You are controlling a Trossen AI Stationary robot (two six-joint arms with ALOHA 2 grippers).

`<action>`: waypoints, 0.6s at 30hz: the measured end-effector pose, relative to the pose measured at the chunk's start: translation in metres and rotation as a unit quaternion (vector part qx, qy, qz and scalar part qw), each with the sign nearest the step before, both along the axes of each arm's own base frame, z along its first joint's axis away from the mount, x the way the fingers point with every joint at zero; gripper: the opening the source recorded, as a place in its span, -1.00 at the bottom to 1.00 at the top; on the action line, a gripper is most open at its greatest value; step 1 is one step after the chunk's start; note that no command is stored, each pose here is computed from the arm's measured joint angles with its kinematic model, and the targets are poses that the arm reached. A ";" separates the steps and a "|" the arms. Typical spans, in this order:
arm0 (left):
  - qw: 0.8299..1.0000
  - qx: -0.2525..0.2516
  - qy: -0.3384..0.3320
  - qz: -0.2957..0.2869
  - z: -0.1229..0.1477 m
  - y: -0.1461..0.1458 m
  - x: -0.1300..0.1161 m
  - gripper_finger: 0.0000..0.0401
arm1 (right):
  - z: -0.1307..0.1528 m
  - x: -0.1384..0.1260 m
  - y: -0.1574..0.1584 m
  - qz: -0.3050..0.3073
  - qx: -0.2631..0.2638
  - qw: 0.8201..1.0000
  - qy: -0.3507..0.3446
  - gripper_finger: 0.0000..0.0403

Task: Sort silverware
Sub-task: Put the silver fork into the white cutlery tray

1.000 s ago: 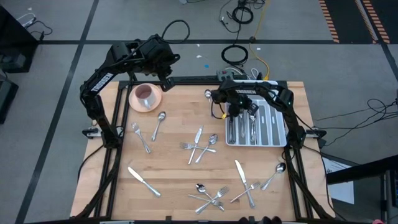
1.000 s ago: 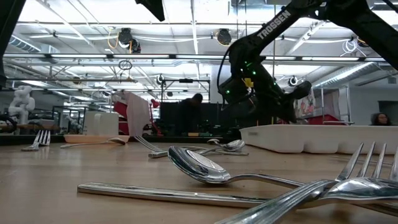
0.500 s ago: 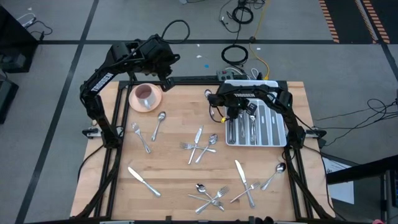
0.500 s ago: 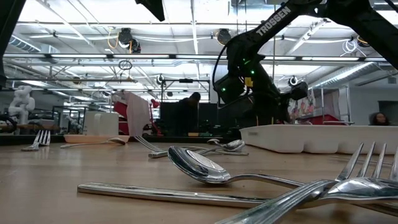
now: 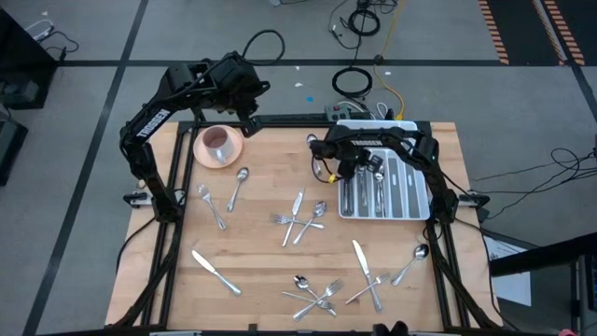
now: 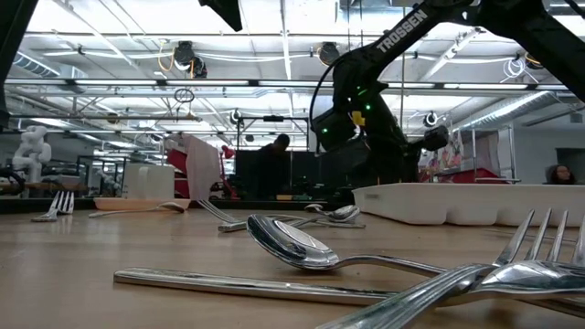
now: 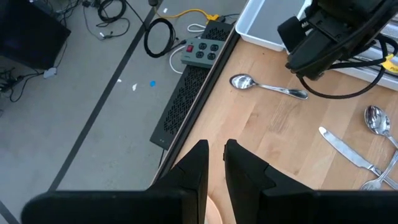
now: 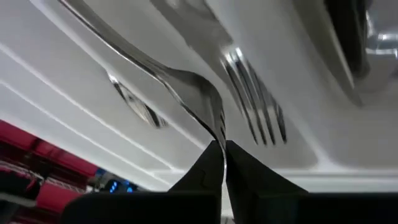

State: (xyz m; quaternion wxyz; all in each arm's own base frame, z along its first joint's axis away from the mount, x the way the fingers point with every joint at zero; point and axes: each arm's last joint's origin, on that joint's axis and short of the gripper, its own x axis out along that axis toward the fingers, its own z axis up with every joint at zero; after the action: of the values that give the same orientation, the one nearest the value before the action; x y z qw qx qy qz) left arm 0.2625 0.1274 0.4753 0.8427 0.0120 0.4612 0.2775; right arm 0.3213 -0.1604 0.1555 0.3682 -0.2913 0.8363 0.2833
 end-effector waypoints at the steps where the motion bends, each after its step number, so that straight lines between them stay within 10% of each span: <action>1: 1.000 0.000 0.000 0.000 0.000 0.000 0.000 -0.71 | 0.000 0.000 0.000 -0.003 0.005 1.000 -0.002 -0.96; 18: 1.000 0.005 0.007 -0.010 0.000 0.000 0.000 -0.71 | 0.010 0.007 -0.005 -0.133 -0.141 0.978 -0.071 -0.21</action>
State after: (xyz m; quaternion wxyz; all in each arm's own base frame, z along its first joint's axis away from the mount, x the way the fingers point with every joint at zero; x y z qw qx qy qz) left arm 0.2624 0.1274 0.4752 0.8422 0.0225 0.4653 0.2715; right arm 0.3283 -0.1659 0.1654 0.4164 -0.2456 0.8709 0.0889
